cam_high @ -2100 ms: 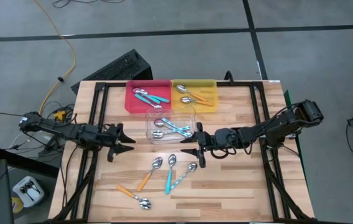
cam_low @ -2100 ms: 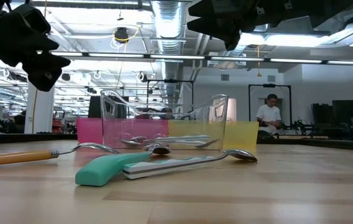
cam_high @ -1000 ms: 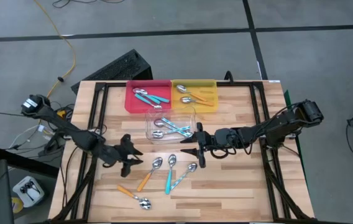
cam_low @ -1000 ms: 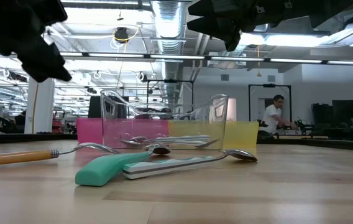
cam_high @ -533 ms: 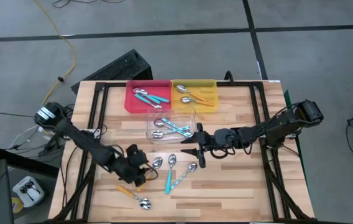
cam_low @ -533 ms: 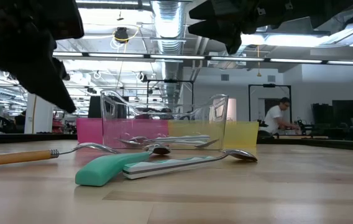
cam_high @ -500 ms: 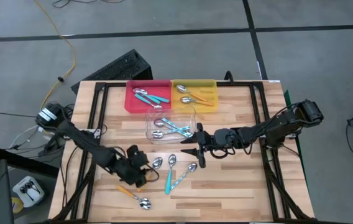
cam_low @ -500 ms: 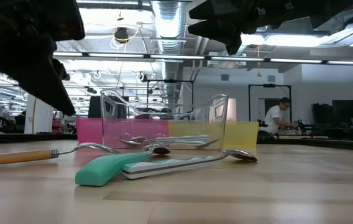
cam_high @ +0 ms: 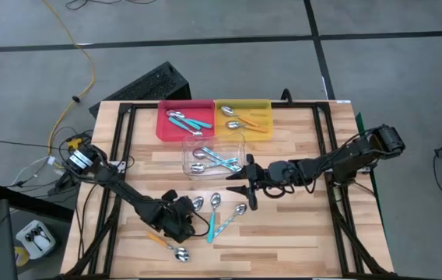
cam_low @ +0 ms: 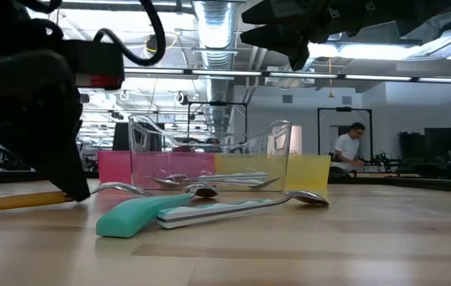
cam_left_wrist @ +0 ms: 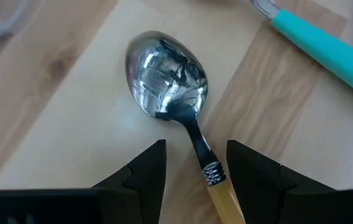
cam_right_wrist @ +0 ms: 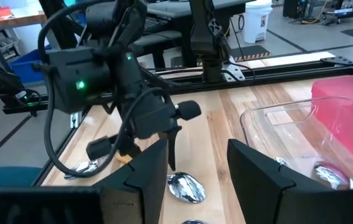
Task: Sort silverware by color (type)
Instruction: Put the yellow spoon into the yellow bin
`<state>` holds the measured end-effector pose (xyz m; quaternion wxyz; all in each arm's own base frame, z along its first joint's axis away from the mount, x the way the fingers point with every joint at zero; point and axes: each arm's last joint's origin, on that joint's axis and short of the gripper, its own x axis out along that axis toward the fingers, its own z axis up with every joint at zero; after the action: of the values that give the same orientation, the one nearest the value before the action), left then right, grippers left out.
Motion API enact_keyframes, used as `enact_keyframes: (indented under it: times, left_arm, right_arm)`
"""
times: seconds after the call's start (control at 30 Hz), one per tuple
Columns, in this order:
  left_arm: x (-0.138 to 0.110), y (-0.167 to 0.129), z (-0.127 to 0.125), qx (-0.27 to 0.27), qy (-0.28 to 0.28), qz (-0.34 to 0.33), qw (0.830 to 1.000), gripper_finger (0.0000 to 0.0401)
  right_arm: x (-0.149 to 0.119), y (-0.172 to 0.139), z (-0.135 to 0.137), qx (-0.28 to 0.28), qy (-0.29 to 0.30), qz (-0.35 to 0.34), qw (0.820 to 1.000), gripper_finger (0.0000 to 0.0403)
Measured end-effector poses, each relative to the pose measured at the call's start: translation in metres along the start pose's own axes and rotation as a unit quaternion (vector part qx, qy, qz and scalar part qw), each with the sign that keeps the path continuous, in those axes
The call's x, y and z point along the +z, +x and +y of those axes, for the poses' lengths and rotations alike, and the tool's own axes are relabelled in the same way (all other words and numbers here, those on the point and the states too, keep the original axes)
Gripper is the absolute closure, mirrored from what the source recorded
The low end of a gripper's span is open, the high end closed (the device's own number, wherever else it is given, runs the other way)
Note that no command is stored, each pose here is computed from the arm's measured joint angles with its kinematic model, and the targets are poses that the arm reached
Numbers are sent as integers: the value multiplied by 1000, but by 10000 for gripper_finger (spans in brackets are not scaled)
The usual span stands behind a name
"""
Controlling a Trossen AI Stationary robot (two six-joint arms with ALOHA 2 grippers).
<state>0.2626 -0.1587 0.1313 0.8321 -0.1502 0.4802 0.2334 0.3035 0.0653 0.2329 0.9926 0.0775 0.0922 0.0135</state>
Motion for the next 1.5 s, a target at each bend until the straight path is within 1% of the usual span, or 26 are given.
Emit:
enact_keyframes:
  times: [0.17, 0.27, 0.33, 0.47, 0.5, 0.53, 0.63, 0.73, 0.87, 0.97, 1.03, 1.17, 1.37, 1.43, 1.5]
  left_arm:
    - [-4, 5, -1, 9, -11, 0, 1000, 248]
    - [-5, 5, 0, 12, -8, 9, 1000, 263]
    - [-6, 6, 1, 16, -7, 9, 1000, 288]
    - [-7, 7, 3, 21, -5, 10, 1000, 368]
    - [-7, 7, 3, 21, -4, 10, 1000, 381]
    - [-7, 7, 3, 21, -3, 10, 1000, 385]
    - [-7, 7, 3, 19, 1, 12, 1000, 385]
    - [-9, 4, 0, 15, 16, 7, 1000, 391]
    - [-7, -7, -4, 6, 38, -23, 999, 400]
    - [-3, -19, 0, 11, 55, -46, 997, 397]
    - [3, -29, 2, 8, 53, -73, 996, 397]
    - [8, -47, 5, 12, 73, -131, 989, 398]
    - [15, -74, 10, 11, 114, -190, 975, 399]
    - [16, -82, 11, 11, 138, -203, 969, 400]
    - [15, -89, 12, 10, 175, -211, 962, 400]
  right_arm:
    - [0, 0, 0, 0, 0, 0, 1000, 214]
    - [0, 0, 0, 0, 0, 0, 1000, 214]
    - [0, 0, 0, -1, 0, 1, 1000, 214]
    - [0, 0, 0, -1, 0, 1, 1000, 214]
    - [0, 0, 0, -1, 0, 1, 1000, 214]
    - [0, 0, 0, -1, 0, 1, 1000, 214]
    - [0, 0, 0, -1, 0, 1, 1000, 214]
    - [0, 0, 0, -1, 0, 1, 1000, 214]
    - [0, 0, 0, -1, 0, 1, 1000, 214]
    - [0, 0, 0, 0, 0, 0, 1000, 214]
    - [0, 0, 0, 0, 0, 0, 1000, 214]
    - [1, 0, 0, 0, 7, -3, 1000, 214]
    - [1, 0, 0, 1, 9, -4, 1000, 214]
    - [1, 0, 1, 3, 9, -6, 1000, 214]
    - [2, 0, 3, 6, 5, -12, 1000, 214]
